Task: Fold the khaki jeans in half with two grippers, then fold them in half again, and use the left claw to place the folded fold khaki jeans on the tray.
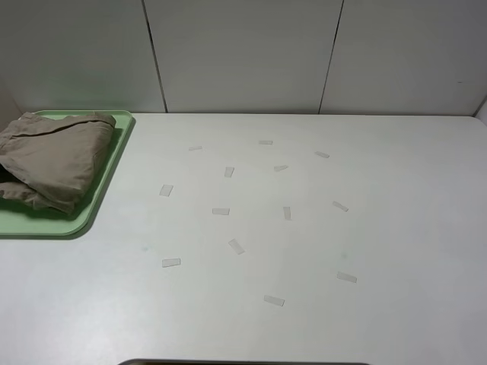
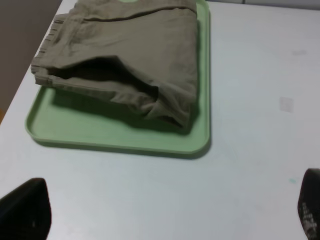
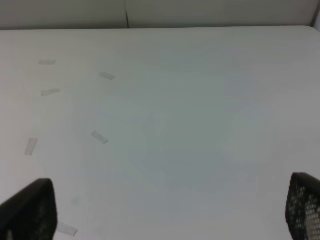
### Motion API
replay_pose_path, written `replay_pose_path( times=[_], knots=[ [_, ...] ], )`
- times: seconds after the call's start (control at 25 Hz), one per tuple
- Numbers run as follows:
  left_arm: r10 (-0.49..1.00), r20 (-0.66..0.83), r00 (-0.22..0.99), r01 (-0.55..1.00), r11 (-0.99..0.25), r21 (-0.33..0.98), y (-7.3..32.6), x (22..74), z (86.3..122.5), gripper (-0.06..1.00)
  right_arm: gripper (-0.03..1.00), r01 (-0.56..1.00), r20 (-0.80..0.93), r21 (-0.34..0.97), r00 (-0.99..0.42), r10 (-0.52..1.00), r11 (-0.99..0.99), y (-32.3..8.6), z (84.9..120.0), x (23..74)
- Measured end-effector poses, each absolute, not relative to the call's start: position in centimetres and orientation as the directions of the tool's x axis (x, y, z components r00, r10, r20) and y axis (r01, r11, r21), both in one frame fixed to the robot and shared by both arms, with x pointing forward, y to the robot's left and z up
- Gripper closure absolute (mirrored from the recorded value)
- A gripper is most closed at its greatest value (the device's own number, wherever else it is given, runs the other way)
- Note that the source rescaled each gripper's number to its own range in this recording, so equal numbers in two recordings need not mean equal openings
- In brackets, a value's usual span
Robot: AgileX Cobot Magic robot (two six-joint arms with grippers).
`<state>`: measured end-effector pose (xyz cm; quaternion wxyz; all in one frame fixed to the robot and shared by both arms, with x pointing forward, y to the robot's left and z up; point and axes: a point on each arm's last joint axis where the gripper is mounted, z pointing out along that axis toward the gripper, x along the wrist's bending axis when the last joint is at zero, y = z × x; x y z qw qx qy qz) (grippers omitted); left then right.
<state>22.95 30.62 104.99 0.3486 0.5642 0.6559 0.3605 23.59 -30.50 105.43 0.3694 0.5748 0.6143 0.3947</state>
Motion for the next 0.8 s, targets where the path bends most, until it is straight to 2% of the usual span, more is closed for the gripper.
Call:
replay_pose_path(
  times=[0.36, 0.8],
  knots=[
    [0.988, -0.042, -0.146, 0.574, 0.119, 0.81, 30.8, 22.8, 103.7, -0.05, -0.03, 0.415, 0.0, 0.91, -0.066, 0.998, 0.028, -30.5, 105.4, 23.6],
    [0.988, -0.041, -0.146, 0.577, 0.119, 0.808, 30.8, 22.8, 103.6, -0.05, -0.03, 0.415, 0.0, 0.91, -0.066, 0.998, 0.028, -30.5, 105.4, 23.6]
  ],
)
